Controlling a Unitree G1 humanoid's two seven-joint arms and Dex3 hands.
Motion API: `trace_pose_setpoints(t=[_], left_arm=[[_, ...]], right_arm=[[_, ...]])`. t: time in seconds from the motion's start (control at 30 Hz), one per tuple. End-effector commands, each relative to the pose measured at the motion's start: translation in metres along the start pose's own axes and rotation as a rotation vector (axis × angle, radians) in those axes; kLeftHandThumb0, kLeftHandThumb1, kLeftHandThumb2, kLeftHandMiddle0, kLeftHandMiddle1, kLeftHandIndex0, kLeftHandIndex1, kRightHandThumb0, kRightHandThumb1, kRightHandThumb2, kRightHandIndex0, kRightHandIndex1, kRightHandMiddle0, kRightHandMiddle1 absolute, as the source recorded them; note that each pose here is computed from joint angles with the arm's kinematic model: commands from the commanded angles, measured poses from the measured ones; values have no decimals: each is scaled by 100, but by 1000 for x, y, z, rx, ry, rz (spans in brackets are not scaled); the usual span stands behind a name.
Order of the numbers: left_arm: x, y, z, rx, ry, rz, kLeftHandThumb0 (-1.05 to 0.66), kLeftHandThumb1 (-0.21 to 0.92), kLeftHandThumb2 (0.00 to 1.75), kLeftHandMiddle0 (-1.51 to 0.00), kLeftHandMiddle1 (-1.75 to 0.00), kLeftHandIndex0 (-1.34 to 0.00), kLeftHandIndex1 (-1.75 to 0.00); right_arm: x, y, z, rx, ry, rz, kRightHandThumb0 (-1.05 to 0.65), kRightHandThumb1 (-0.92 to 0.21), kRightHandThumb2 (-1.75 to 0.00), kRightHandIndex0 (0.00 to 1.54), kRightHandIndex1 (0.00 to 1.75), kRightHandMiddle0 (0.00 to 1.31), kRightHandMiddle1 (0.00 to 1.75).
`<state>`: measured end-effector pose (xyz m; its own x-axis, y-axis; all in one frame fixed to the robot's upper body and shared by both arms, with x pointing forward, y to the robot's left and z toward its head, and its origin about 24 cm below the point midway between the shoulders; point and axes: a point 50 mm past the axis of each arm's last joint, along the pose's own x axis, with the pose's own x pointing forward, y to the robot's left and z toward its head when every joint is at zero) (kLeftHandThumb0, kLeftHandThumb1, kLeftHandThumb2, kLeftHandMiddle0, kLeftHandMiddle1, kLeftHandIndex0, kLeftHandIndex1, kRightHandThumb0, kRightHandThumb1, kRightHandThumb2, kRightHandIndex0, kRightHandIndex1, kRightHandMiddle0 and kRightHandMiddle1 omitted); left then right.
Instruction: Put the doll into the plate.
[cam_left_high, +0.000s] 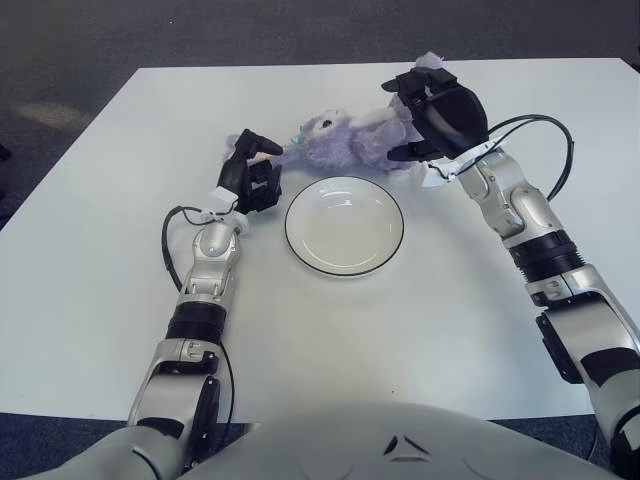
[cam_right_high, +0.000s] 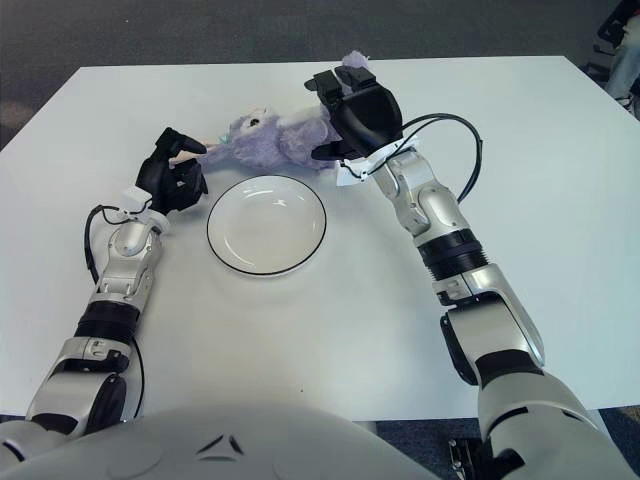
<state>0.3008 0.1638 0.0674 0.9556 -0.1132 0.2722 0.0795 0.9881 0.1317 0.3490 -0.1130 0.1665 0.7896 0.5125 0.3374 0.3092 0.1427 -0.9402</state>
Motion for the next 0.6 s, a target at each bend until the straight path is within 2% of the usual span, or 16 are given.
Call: trace_pose_setpoints(t=[0.0,0.57], left_arm=[[-29,-12,-31,-42,144,9,-37,76,74,-92,-175,-29,-175],[-30,-16,-30,-54,146,19,-37,76,74,-92,-175,-29,-175]], right_arm=[[10,-2,1,-1,10,11,-74,-85,-45,34,22,0,85],[23,12,-2,29,26,61,-74,-86,-42,34,29,0,88]])
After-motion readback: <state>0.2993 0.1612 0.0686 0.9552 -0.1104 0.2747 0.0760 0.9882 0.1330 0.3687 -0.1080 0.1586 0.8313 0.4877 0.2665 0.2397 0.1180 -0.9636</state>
